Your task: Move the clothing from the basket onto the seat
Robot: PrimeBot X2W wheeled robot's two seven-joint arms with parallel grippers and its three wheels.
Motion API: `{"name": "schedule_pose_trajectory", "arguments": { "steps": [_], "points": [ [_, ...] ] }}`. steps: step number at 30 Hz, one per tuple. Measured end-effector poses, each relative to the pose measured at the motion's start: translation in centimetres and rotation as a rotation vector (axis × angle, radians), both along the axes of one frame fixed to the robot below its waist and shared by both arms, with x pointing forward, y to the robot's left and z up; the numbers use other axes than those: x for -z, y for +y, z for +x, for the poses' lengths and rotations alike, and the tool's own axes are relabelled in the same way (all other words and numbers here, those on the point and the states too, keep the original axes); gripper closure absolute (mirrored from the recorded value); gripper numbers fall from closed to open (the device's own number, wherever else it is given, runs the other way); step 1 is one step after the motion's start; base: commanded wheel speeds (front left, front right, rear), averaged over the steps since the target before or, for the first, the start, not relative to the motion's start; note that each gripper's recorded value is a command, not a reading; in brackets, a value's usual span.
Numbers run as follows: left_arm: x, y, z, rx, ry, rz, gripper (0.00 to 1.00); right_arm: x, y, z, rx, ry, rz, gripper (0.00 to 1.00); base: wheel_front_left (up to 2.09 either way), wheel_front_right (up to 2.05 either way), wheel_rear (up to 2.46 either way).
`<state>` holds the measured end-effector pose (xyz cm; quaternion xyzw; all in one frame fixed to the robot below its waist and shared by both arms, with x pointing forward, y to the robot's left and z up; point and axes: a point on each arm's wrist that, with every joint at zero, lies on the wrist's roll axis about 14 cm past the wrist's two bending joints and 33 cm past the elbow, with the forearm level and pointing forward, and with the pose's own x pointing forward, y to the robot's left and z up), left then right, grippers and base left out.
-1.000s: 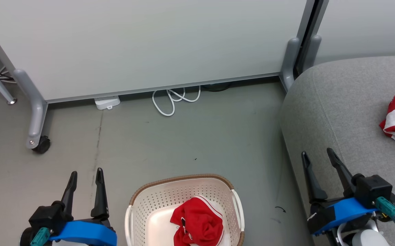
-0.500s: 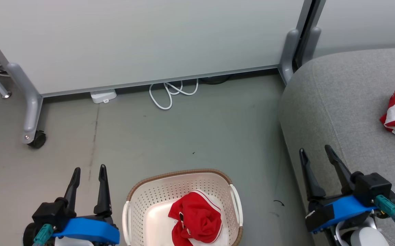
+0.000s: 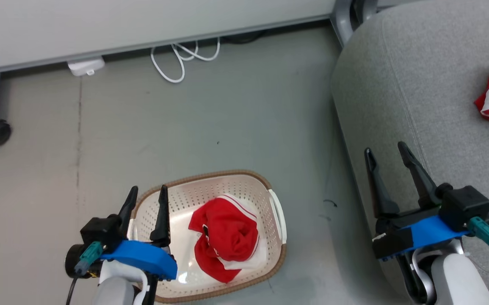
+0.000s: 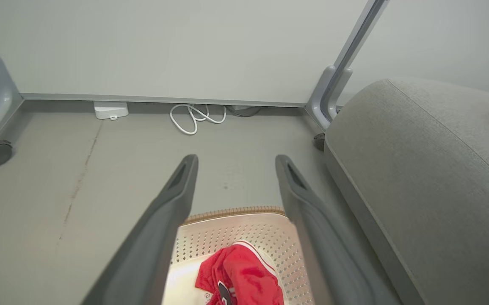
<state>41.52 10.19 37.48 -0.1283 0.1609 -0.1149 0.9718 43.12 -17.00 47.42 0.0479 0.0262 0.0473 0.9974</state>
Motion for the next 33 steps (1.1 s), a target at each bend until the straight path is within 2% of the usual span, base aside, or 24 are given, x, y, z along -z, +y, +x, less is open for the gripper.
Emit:
{"name": "schedule_pose_trajectory", "arguments": {
  "steps": [10, 18, 25, 33],
  "points": [
    [9.6, -5.5, 0.0, 0.219, 0.253, 0.036, 0.0, 4.5, -1.6, 2.0, 0.038, 0.088, -0.014, 0.0, 0.0, 0.0, 0.0],
    [17.2, -6.9, -2.2, 0.379, 0.451, 0.121, 0.0, 8.7, -2.8, 2.0, 0.069, 0.175, -0.018, 0.0, 0.0, 0.0, 0.0],
    [22.2, -6.3, -3.2, 0.384, 0.605, 0.145, 0.0, 11.6, -3.5, 1.9, 0.088, 0.231, -0.011, 0.0, 0.0, 0.0, 0.0],
    [25.3, -7.4, -3.2, 0.38, 0.692, 0.119, 0.0, 14.3, -4.1, 1.6, 0.106, 0.285, -0.012, 0.0, 0.0, 0.0, 0.0]
  ]
}}
